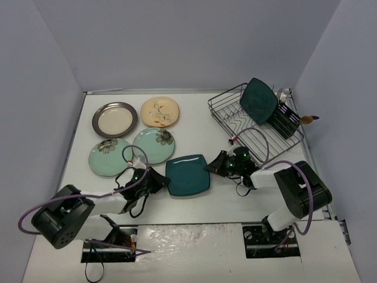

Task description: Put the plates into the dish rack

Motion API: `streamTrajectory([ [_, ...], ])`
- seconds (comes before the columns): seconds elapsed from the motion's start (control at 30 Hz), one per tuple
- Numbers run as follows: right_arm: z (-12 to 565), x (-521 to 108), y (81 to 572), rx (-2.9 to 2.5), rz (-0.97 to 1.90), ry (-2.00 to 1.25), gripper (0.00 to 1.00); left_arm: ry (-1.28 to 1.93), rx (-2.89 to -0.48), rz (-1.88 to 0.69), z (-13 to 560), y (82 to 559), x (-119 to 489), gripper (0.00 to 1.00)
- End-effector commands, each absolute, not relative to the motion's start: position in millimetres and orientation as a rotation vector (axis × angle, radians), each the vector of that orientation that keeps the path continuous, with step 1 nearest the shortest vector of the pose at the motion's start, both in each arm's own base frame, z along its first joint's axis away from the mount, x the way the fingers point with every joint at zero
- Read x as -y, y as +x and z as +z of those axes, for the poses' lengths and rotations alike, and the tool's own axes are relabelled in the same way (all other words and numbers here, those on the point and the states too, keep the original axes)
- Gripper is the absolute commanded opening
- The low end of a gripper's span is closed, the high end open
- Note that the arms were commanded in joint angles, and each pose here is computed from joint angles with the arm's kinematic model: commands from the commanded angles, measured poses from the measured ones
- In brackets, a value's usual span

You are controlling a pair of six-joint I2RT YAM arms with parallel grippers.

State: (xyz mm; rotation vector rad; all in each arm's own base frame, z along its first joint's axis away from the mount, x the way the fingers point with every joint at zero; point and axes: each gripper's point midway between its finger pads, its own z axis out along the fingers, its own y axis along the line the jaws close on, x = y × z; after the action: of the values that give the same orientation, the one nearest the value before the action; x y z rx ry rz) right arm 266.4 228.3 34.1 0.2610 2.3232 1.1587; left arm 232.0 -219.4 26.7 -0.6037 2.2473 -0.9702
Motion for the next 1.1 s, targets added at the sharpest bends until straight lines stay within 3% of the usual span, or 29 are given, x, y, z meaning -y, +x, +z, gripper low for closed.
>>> streamTrajectory([
  [0.0,84,-250,266,-2.131,1.291,0.005,0.0,-0.423,-2.213,-1.072,66,217,232,0.0],
  [0.3,98,-255,266,-2.055,1.322,-0.125,0.1,-0.344,-1.939,-1.152,150,220,219,0.0],
  [0.53,99,-265,263,-1.992,1.424,-0.173,0.21,-0.326,-1.811,-1.246,186,220,222,0.0],
  [0.7,98,-270,262,-1.96,1.473,-0.199,0.23,-0.32,-1.757,-1.279,201,222,223,0.0],
  [1.07,94,-277,256,-1.895,1.558,-0.268,0.45,-0.328,-1.654,-1.337,230,216,216,0.0],
])
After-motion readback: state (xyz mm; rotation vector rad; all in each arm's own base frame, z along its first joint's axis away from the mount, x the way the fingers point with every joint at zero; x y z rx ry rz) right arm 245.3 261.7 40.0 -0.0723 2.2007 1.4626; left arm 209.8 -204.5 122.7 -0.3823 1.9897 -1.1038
